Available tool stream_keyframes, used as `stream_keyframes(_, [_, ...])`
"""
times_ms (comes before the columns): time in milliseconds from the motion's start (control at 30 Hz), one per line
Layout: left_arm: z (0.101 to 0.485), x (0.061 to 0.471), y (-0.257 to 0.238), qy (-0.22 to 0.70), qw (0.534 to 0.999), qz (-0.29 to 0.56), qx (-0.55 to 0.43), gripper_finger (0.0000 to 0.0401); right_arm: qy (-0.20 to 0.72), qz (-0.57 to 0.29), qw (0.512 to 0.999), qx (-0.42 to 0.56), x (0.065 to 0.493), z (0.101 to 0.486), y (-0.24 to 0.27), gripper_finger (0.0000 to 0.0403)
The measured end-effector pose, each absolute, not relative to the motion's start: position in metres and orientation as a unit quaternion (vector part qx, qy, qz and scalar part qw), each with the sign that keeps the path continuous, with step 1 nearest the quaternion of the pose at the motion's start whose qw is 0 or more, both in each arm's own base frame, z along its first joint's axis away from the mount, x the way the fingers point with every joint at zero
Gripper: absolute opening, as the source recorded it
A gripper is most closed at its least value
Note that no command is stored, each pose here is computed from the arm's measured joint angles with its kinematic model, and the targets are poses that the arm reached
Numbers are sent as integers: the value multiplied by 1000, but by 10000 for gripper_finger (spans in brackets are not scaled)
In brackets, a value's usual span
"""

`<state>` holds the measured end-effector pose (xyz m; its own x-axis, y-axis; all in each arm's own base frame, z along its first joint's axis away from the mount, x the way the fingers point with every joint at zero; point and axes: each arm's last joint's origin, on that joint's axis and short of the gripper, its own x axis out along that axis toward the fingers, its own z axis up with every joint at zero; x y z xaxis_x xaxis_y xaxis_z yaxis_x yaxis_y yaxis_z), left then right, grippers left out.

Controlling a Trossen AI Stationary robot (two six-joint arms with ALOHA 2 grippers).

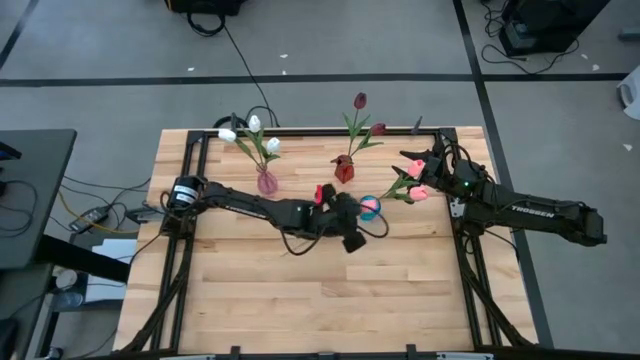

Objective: Sort flowers into vase by color
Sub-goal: Put the pink tulip into the blue vase

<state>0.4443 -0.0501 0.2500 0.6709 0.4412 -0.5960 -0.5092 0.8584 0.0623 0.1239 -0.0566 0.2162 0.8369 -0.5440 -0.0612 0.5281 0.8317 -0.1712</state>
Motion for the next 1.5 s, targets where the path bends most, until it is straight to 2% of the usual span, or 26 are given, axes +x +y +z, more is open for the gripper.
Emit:
stream_keyframes(200, [296,465,-50,162,954,252,21,15,54,-281,955,-77,124,216,-57,242])
stream_keyframes(433, [332,474,-31,13,964,249,91,17,59,-281,955,-79,124,216,-57,242])
stream_keyframes(633, [352,475,-12,-98,978,161,91,20,59,-282,954,-82,124,216,-57,242])
stream_keyframes(800, [365,472,0,-173,972,128,90,20,59,-282,954,-85,124,216,-57,242])
stream_keyframes(1133, [339,484,19,-186,973,113,73,21,61,-281,954,-86,124,215,-57,242])
stream_keyframes(1500, [305,474,21,-215,968,123,29,18,62,-287,952,-85,124,215,-58,242])
